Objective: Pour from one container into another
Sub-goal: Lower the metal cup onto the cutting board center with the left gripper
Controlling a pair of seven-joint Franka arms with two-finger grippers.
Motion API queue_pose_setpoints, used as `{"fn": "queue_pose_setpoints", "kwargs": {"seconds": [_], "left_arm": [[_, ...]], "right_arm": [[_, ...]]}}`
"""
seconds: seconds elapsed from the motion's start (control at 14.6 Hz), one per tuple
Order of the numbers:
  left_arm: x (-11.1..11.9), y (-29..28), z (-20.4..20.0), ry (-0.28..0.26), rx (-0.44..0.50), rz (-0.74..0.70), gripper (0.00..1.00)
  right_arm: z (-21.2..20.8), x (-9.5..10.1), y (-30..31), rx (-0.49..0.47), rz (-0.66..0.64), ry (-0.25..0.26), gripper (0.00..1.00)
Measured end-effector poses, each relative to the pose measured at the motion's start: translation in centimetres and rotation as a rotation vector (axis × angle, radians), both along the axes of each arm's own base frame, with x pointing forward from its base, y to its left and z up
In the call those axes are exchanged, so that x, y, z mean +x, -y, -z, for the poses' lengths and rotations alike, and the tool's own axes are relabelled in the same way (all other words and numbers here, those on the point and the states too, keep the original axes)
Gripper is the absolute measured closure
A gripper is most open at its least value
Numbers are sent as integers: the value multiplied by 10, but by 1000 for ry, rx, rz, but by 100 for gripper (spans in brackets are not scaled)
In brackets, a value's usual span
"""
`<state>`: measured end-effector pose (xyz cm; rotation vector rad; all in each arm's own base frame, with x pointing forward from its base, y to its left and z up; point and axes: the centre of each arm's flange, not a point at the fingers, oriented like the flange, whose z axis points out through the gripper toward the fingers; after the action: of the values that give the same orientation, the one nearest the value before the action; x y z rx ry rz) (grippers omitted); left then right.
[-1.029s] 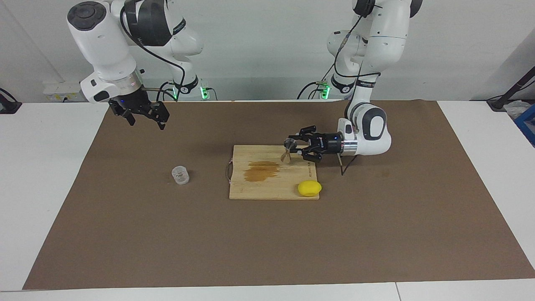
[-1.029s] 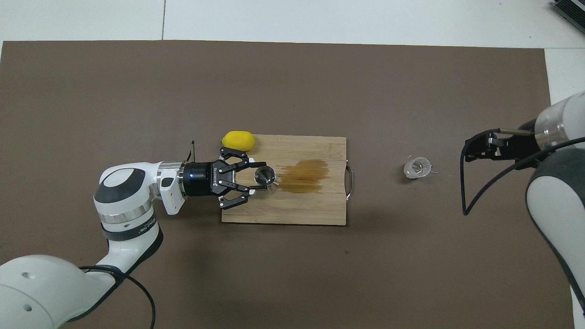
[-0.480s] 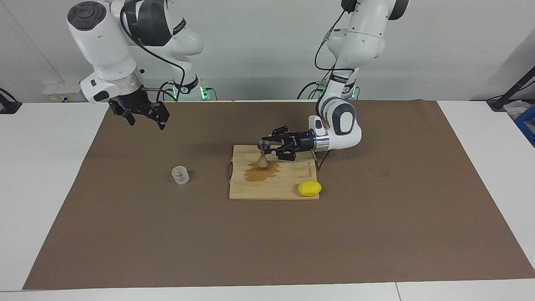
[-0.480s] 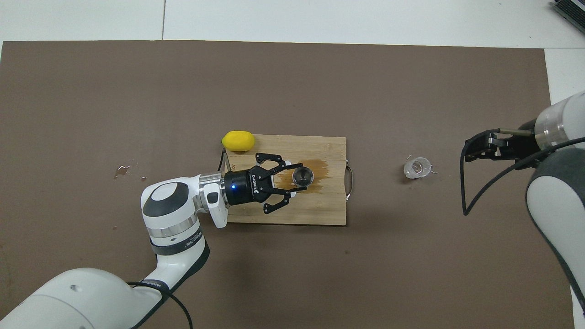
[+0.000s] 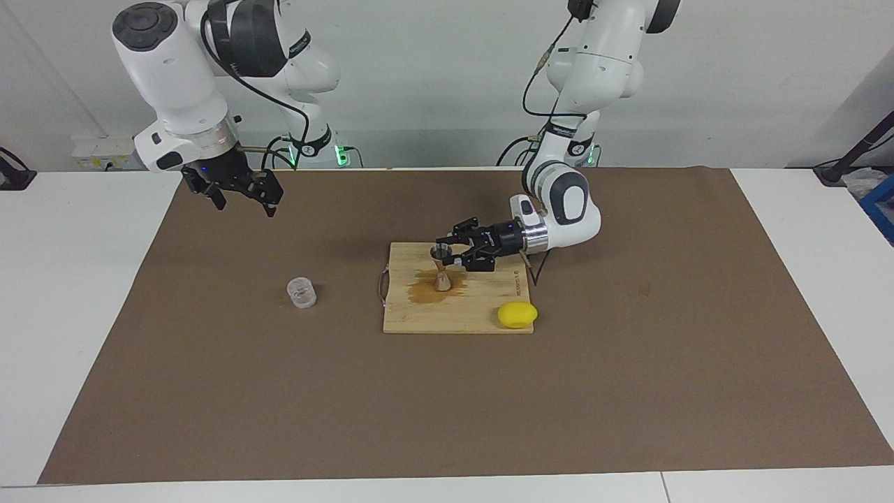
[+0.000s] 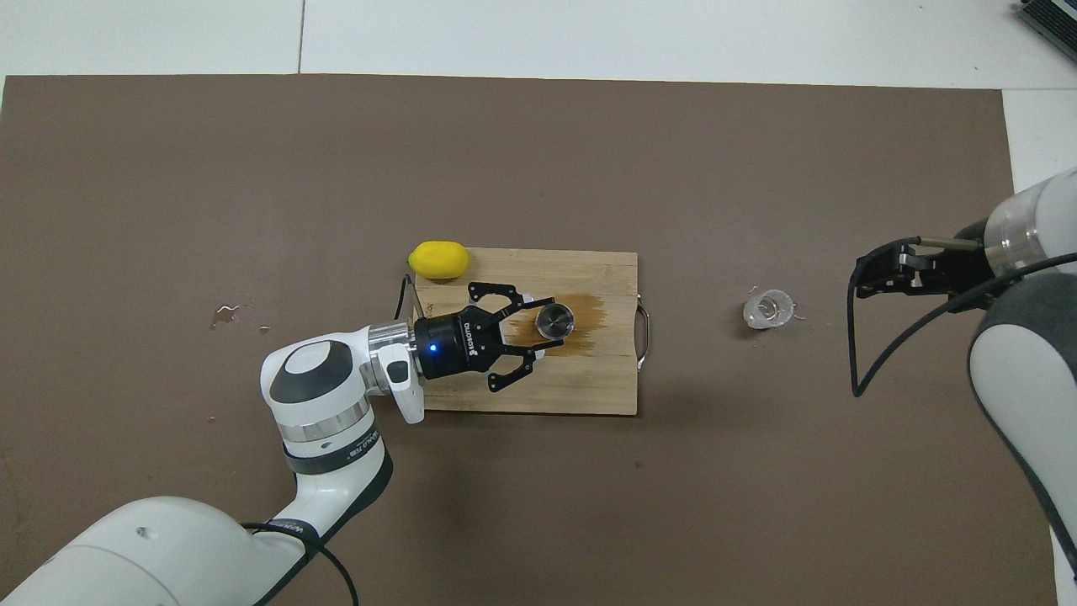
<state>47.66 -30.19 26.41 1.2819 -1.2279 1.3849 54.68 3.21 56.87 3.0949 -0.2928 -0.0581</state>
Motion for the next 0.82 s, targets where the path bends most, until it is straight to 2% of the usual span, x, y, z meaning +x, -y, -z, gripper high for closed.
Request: {"fn": "queue_pose_setpoints", "kwargs": {"seconds": [0.69, 0.82], "left_arm": [[-3, 2, 3, -8, 18, -7, 47], [-4, 0, 5, -12, 21, -10, 29]], "right_arm": [[0, 0, 0, 0, 0, 2, 0], [0, 1, 0, 0, 0, 5, 0]]}}
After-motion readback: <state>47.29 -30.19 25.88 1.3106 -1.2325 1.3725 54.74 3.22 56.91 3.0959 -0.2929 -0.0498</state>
